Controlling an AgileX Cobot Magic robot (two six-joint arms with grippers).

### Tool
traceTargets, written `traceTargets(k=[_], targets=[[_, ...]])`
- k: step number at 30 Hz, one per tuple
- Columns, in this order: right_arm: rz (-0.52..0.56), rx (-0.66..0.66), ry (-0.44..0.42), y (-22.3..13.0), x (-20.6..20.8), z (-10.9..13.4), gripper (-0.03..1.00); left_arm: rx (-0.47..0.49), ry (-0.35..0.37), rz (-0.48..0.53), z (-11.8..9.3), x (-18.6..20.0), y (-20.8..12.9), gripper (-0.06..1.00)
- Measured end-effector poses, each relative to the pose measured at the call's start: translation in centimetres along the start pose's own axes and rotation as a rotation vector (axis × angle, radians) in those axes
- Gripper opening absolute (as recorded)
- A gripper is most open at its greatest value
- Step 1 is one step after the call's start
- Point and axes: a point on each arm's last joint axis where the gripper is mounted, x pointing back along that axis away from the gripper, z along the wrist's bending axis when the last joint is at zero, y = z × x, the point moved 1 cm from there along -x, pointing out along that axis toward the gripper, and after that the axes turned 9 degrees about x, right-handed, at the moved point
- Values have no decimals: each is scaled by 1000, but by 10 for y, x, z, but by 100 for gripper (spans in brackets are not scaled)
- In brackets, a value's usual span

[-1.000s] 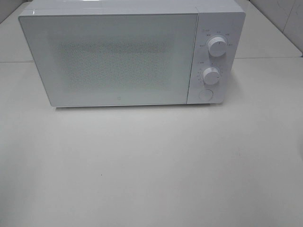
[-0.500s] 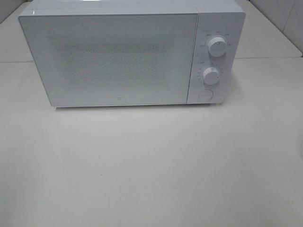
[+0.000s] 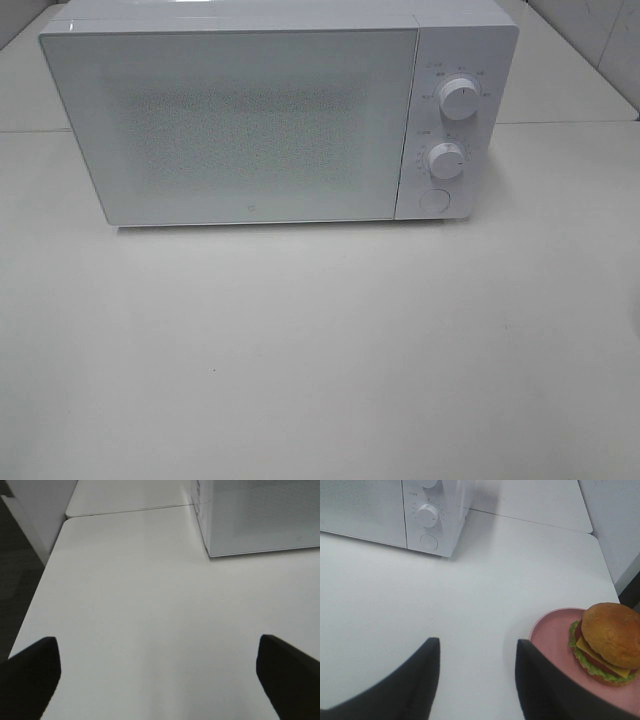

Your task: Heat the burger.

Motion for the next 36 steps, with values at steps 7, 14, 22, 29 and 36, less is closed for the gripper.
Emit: traceTargets(k=[7,14,22,29,36], targets=[[-1,0,1,0,0,0,49,21,42,-2,-2,0,0,99],[-1,0,1,0,0,0,49,-19,-31,2,-4,0,0,99],[-1,0,1,0,0,0,49,-25,-26,2,-3,0,0,99],[-1,0,1,0,0,0,49,-22,-31,2,-4,0,0,99],[-1,0,1,0,0,0,49,-22,-31,2,-4,0,0,99]])
